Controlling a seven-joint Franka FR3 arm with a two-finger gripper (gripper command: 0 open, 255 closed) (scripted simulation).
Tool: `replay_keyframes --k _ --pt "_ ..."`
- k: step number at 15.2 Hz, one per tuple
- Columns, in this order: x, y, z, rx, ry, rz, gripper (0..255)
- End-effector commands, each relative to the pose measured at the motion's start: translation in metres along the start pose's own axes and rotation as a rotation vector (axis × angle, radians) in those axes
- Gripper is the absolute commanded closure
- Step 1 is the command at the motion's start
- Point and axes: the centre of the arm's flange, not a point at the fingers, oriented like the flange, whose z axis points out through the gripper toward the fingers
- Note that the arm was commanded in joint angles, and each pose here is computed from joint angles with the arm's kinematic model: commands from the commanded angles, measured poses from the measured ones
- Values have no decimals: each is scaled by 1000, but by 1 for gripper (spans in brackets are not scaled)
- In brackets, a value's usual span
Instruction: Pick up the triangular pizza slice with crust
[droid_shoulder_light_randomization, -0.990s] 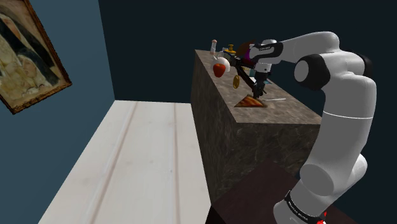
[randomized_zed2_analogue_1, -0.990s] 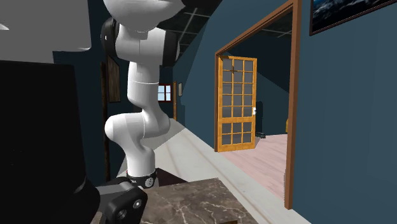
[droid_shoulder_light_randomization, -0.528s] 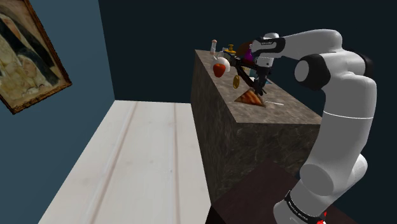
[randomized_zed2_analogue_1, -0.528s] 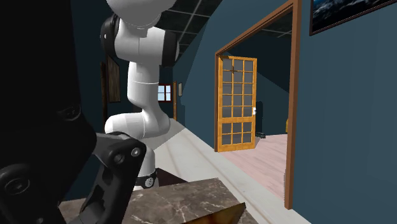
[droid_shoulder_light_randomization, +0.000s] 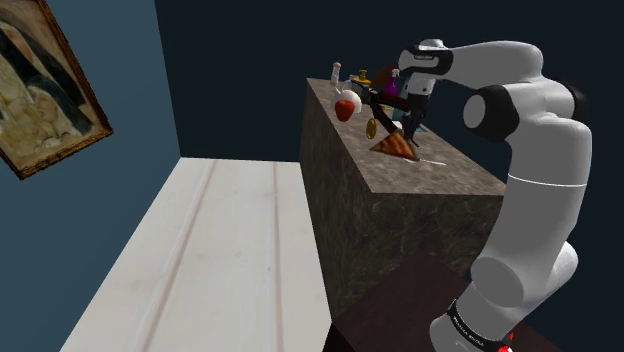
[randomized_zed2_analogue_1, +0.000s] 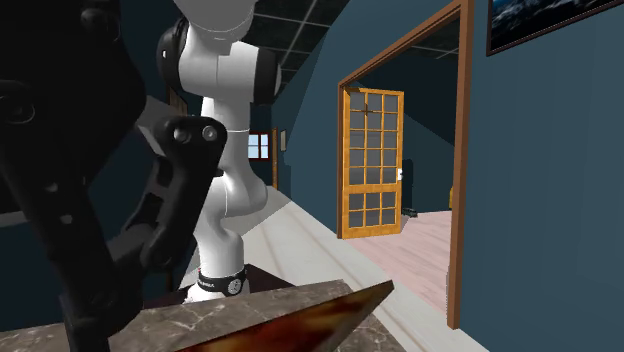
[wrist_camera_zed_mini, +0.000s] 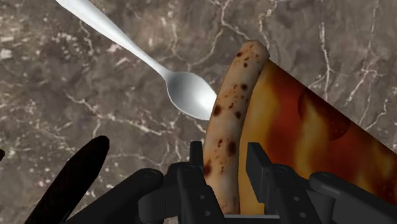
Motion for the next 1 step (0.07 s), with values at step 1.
replay_keyframes --k 1 --pt "-1 -1 -4 0 0 0 255"
